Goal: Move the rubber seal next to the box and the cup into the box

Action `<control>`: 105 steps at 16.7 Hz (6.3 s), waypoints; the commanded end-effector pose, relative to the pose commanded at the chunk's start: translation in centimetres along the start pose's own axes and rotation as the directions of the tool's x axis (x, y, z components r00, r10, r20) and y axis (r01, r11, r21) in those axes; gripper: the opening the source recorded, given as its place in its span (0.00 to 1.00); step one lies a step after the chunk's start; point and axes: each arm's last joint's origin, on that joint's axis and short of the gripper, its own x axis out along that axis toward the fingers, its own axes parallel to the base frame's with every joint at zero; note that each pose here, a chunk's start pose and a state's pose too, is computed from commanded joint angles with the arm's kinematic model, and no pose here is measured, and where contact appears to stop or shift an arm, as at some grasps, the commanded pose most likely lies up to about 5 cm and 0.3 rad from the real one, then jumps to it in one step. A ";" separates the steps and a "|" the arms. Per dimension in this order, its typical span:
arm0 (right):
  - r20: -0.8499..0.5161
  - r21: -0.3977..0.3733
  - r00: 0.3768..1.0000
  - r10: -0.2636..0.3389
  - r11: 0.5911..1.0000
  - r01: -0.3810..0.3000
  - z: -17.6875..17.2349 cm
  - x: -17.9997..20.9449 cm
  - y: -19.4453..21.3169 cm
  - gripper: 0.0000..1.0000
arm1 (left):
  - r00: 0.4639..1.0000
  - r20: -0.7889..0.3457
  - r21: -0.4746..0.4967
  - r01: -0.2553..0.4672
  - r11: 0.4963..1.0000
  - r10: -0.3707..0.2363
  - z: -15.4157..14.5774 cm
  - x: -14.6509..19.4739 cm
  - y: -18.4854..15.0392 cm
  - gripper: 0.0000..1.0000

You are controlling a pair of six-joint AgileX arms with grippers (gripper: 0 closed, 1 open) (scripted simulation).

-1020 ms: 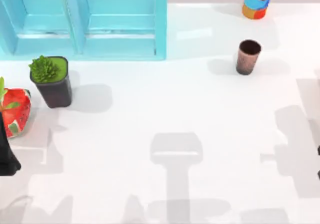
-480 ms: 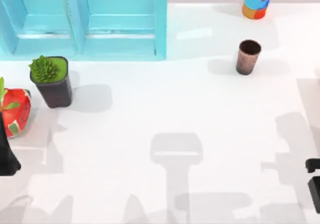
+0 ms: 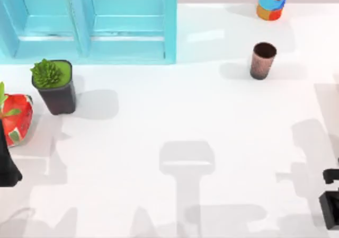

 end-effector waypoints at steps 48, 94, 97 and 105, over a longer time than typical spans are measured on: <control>-0.013 -0.001 0.996 -0.094 0.996 0.094 27.5 -0.7 6.6 1.00 | 1.000 0.000 0.000 0.000 1.000 0.000 0.0 0.0 0.0 1.00; -0.009 -0.013 0.992 -0.125 0.992 0.125 31.1 13.5 5.4 0.00 | 1.000 0.000 0.000 0.000 1.000 0.000 0.0 0.0 0.0 1.00; -0.009 -0.014 0.992 -0.124 0.992 0.124 31.1 13.5 5.6 0.00 | 1.000 0.000 0.000 0.000 1.000 0.000 0.0 0.0 0.0 1.00; -0.003 -0.013 0.992 -0.123 0.992 0.123 33.3 7.7 1.1 0.00 | 1.000 0.000 0.000 0.000 1.000 0.000 0.0 0.0 0.0 1.00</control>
